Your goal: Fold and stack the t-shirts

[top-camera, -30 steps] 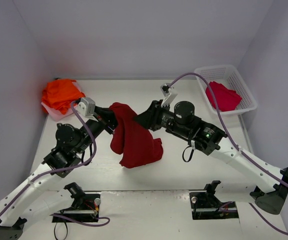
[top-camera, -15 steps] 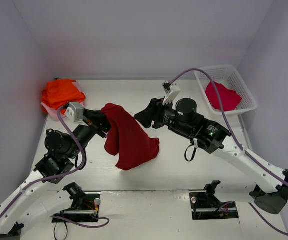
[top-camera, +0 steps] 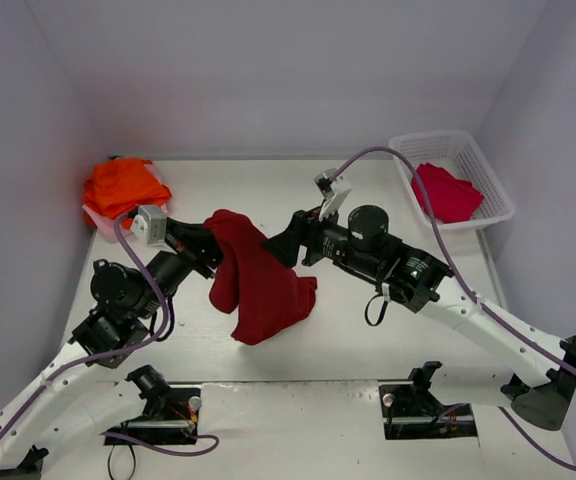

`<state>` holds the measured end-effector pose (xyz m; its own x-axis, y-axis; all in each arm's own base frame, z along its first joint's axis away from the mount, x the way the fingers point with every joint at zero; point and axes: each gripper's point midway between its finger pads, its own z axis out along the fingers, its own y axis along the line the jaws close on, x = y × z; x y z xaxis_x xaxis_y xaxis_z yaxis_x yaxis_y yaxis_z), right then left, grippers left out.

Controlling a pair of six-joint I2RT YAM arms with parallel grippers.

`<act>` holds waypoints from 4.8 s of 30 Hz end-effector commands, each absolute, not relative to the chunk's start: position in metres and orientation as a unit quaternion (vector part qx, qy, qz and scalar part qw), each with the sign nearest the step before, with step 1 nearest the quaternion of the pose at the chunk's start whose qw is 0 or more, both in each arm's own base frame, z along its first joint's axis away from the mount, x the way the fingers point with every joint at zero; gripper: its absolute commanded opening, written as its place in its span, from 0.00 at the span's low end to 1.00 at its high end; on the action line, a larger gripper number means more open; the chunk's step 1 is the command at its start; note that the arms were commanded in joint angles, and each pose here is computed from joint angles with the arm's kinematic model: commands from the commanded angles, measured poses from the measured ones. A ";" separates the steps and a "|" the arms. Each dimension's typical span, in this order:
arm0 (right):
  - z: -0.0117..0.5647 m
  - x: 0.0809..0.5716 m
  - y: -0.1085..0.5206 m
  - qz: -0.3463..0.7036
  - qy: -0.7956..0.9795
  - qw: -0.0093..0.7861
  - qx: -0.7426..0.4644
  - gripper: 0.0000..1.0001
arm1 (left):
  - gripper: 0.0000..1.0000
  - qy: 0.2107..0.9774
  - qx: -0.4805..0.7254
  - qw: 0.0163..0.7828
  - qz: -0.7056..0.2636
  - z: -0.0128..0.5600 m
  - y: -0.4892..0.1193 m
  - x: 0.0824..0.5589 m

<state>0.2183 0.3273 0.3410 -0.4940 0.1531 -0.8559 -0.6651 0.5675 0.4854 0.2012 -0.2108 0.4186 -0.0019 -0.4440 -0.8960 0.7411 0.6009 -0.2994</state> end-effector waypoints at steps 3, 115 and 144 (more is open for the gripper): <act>0.358 0.218 0.349 0.476 0.700 0.495 -0.196 0.58 | 0.00 0.493 0.117 0.729 -0.460 0.468 -0.197 0.184; 0.430 0.255 0.333 0.382 0.702 0.571 -0.190 0.00 | 0.00 0.548 0.027 0.629 -0.551 0.345 -0.242 0.211; 0.386 0.246 0.238 0.285 0.752 0.578 -0.141 0.00 | 0.00 0.585 0.029 0.678 -0.445 0.369 -0.189 0.199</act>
<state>0.2424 0.2372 0.3840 -0.3035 0.0854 -0.9490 -0.5517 0.7963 0.2481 0.2001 -0.1915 0.3331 -0.1442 -0.5400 -0.8292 0.6070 0.6136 -0.5051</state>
